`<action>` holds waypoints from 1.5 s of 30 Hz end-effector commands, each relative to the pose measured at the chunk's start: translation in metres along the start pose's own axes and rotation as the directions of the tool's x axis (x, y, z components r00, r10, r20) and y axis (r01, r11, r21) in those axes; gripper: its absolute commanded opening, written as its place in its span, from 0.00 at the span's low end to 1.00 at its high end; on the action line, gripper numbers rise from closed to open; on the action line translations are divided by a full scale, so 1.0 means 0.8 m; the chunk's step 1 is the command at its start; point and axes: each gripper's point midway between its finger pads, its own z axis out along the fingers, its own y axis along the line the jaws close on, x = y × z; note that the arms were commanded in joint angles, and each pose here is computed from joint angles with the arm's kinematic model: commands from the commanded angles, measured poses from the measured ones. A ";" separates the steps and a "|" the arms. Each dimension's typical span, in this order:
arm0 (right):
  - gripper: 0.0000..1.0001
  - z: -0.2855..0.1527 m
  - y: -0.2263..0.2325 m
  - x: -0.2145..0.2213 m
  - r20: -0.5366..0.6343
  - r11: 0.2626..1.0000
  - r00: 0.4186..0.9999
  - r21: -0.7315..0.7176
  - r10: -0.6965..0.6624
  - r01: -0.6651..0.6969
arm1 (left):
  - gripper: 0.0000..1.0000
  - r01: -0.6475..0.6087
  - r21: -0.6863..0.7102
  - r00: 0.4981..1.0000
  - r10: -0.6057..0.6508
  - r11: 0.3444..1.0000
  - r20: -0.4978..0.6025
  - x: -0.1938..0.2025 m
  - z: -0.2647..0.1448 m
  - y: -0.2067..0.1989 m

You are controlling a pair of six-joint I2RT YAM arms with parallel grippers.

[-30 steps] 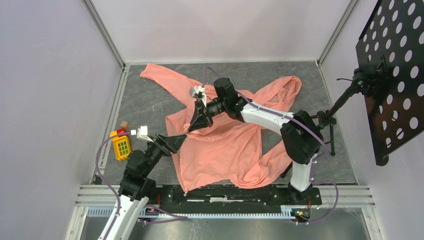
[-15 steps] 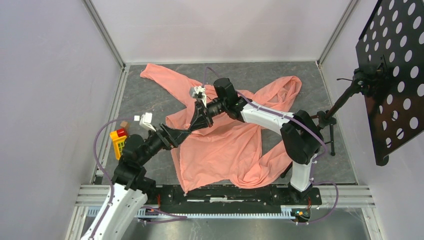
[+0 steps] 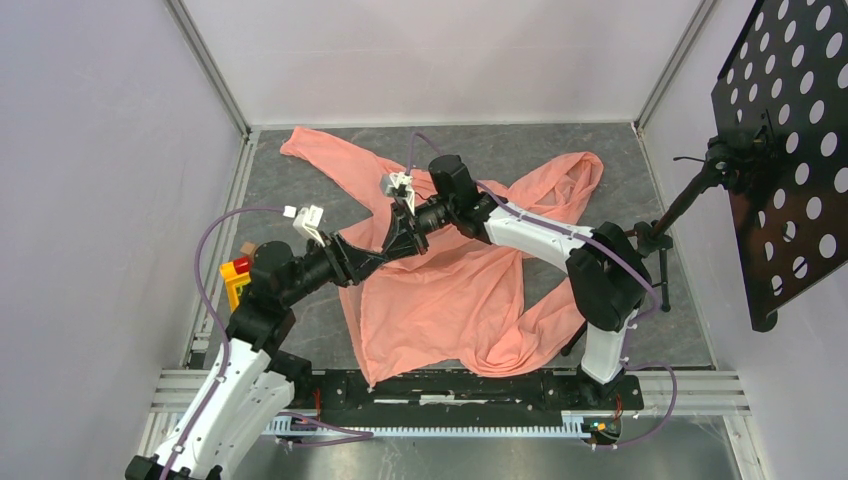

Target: Zip up the jacket

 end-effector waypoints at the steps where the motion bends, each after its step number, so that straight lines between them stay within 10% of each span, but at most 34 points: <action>1: 0.00 -0.003 0.014 -0.021 0.018 0.998 0.997 -0.014 -0.069 0.069 | 0.53 -0.087 0.046 0.996 0.088 0.995 -0.004 -0.004 -0.005 -0.013; 7: 0.00 -0.003 0.014 -0.020 0.018 0.998 0.998 -0.013 -0.068 0.068 | 0.33 -0.065 0.042 0.998 0.065 0.997 0.003 -0.001 -0.002 -0.009; 18: 0.00 -0.002 0.013 -0.021 0.019 0.998 0.998 -0.015 -0.067 0.067 | 0.52 -0.047 -0.008 0.999 0.047 0.999 0.005 0.005 -0.007 0.004; 22: 0.00 -0.002 0.013 -0.021 0.019 0.998 0.998 -0.014 -0.067 0.068 | 0.37 -0.042 -0.016 0.999 0.042 0.999 0.005 0.006 -0.007 0.006; 32: 0.00 -0.003 0.016 -0.024 0.022 0.997 0.997 -0.016 -0.069 0.069 | 0.38 -0.032 -0.024 0.999 0.031 0.999 -0.023 0.011 -0.002 0.012; 37: 0.00 -0.002 0.019 -0.025 0.023 0.997 0.997 -0.017 -0.074 0.075 | 0.10 -0.047 -0.039 0.999 0.047 0.998 -0.010 0.006 -0.002 0.013; 45: 0.19 -0.011 -0.007 -0.025 0.021 0.986 1.000 0.163 -0.022 0.019 | 0.02 -0.106 -0.091 0.994 0.104 0.990 -0.028 0.002 -0.009 0.019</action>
